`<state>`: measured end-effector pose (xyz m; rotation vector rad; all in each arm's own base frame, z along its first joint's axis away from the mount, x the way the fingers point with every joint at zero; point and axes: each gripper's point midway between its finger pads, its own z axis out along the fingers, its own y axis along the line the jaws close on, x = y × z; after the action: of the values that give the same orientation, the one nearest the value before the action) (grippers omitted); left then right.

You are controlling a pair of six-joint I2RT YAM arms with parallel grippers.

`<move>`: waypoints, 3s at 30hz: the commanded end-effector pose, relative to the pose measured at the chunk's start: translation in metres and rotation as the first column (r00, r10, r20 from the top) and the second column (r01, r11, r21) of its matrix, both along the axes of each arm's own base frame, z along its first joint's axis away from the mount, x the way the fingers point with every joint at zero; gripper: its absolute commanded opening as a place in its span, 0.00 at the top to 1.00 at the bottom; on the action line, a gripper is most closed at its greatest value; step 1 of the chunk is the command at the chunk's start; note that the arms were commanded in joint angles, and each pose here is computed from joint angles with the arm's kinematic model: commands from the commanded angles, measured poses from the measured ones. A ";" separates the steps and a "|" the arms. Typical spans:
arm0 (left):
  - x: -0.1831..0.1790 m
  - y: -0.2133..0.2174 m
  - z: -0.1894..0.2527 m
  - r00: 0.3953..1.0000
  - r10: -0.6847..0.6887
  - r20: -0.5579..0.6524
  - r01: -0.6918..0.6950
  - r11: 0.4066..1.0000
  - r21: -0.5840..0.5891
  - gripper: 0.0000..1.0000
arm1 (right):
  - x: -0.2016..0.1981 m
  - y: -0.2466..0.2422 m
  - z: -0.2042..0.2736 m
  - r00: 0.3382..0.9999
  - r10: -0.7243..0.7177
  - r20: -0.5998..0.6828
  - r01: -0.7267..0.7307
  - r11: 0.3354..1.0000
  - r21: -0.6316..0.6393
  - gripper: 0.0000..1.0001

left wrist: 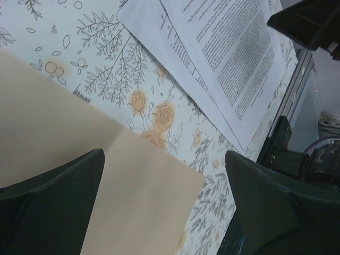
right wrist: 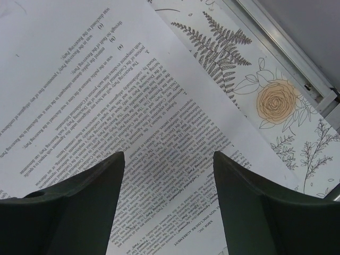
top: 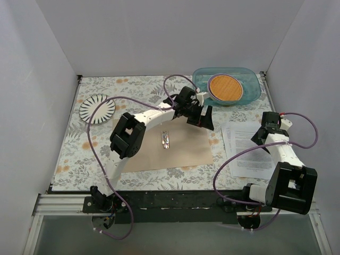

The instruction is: Put the files into the folder

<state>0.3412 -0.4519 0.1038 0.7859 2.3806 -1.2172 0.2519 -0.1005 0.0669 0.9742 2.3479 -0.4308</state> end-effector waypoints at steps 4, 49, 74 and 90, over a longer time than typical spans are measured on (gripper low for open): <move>0.000 -0.055 0.011 0.994 0.033 -0.101 -0.048 0.987 -0.153 0.02 | -0.003 -0.007 -0.010 1.000 -0.029 -0.008 0.029 0.999 0.017 0.25; -0.015 -0.111 -0.044 0.965 0.200 -0.168 -0.215 0.973 -0.080 0.08 | -0.044 0.014 -0.081 0.990 -0.083 -0.114 0.107 0.968 0.229 0.35; -0.024 -0.128 0.037 0.961 0.114 -0.250 -0.180 0.949 -0.260 0.48 | -0.041 0.026 -0.073 0.994 -0.044 -0.100 0.067 0.969 0.239 0.37; -0.022 -0.125 0.034 0.973 0.110 -0.202 -0.161 0.953 -0.257 0.96 | -0.040 0.027 -0.069 0.996 -0.051 -0.078 0.068 0.968 0.242 0.37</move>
<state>0.3179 -0.5758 0.0707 0.3619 2.4423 -1.5200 0.2416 -0.0965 0.0174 1.1064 2.3556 -0.2654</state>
